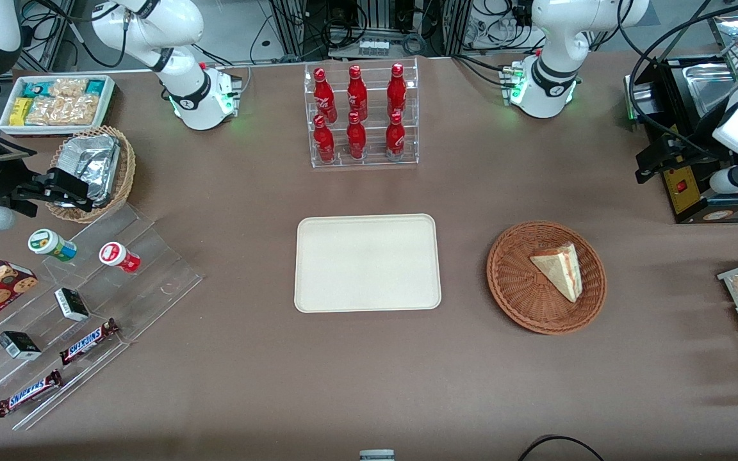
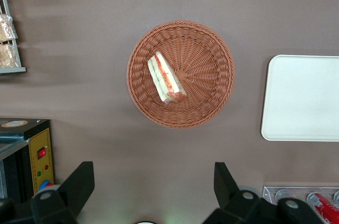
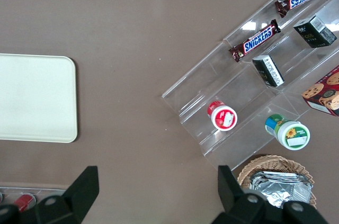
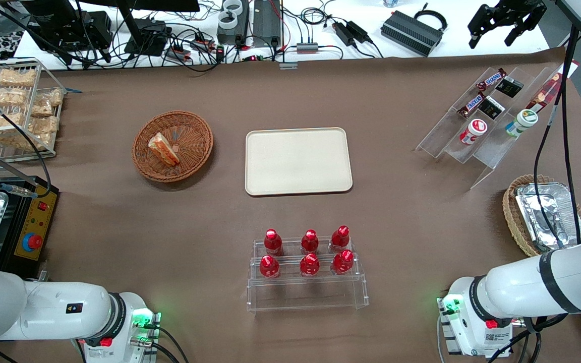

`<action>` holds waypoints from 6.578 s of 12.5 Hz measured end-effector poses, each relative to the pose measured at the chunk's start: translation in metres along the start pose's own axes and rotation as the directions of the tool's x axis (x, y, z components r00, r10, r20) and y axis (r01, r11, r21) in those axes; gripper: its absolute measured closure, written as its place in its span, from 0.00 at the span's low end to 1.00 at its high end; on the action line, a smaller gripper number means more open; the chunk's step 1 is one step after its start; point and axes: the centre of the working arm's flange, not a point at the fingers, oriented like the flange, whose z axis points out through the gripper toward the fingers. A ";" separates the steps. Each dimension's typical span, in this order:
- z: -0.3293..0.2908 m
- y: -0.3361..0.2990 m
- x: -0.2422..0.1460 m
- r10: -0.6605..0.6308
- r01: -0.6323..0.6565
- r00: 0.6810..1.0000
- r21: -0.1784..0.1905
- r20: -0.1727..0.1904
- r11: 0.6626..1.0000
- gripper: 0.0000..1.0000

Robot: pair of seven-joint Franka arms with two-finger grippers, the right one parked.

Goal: Place sandwich from basket to tray
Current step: 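Move the left gripper toward the wicker basket with the sandwich, then lower the open left gripper over the wrapped sandwich in the basket, then close the left gripper on the sandwich's wrapped edge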

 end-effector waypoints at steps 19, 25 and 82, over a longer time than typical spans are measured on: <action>0.119 0.040 0.045 -0.174 0.171 0.983 0.054 0.066 0.984 0.00; 0.208 0.019 0.065 -0.166 0.164 0.984 0.030 0.062 0.986 0.00; 0.222 0.038 0.057 -0.184 0.181 0.978 -0.043 -0.099 0.983 0.85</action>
